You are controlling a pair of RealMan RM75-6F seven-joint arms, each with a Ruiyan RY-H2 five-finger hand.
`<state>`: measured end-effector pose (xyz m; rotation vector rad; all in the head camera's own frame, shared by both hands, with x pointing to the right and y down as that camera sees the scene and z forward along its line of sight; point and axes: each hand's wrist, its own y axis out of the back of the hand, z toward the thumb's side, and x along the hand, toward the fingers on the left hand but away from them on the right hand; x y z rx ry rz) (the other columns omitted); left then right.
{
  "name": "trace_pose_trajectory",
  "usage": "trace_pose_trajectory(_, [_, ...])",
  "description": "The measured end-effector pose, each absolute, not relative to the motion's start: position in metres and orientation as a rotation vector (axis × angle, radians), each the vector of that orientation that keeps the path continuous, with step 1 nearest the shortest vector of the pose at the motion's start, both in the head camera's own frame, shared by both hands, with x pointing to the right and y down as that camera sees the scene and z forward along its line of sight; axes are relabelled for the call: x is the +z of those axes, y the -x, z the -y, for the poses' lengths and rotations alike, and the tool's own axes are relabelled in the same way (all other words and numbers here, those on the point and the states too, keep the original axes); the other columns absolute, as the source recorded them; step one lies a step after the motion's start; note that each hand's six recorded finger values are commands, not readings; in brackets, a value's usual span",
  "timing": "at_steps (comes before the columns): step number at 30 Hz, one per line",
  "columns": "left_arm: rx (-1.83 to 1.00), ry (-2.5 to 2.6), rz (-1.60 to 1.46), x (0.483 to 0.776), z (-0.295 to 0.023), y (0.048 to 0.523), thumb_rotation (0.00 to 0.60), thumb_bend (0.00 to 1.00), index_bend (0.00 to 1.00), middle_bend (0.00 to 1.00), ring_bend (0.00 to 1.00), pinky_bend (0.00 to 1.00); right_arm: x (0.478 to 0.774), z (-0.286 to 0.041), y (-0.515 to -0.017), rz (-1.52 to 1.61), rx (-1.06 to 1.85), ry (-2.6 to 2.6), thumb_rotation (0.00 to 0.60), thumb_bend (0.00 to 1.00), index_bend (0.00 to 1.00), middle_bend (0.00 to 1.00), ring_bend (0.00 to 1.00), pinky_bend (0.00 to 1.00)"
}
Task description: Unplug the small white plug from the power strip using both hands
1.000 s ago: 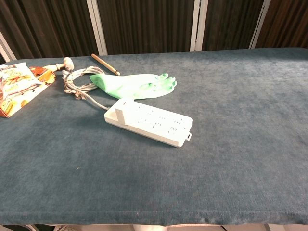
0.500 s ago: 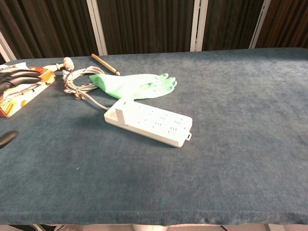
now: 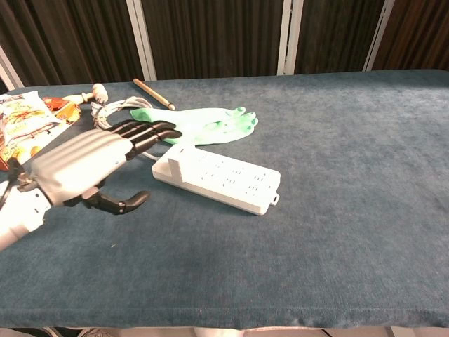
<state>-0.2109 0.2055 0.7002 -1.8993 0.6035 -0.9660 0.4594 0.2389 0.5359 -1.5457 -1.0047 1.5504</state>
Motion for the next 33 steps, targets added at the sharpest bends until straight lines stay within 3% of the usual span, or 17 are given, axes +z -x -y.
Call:
trace_pose_trajectory(10, [-1.074, 1.713, -0.518, 0.745, -0.184, 0.176, 0.6, 0.4, 0.0, 0.0, 0.0, 0.06, 0.536, -0.239, -0.459, 1.004, 1.546, 1.578, 0.6, 0.15, 0.0, 0.0, 0.0, 0.0])
trace_pose_trajectory(33, [-1.175, 1.735, -0.535, 0.769, -0.173, 0.166, 0.6, 0.4, 0.0, 0.0, 0.0, 0.07, 0.533, -0.239, -0.463, 1.022, 1.544, 1.578, 0.6, 0.15, 0.0, 0.0, 0.0, 0.0])
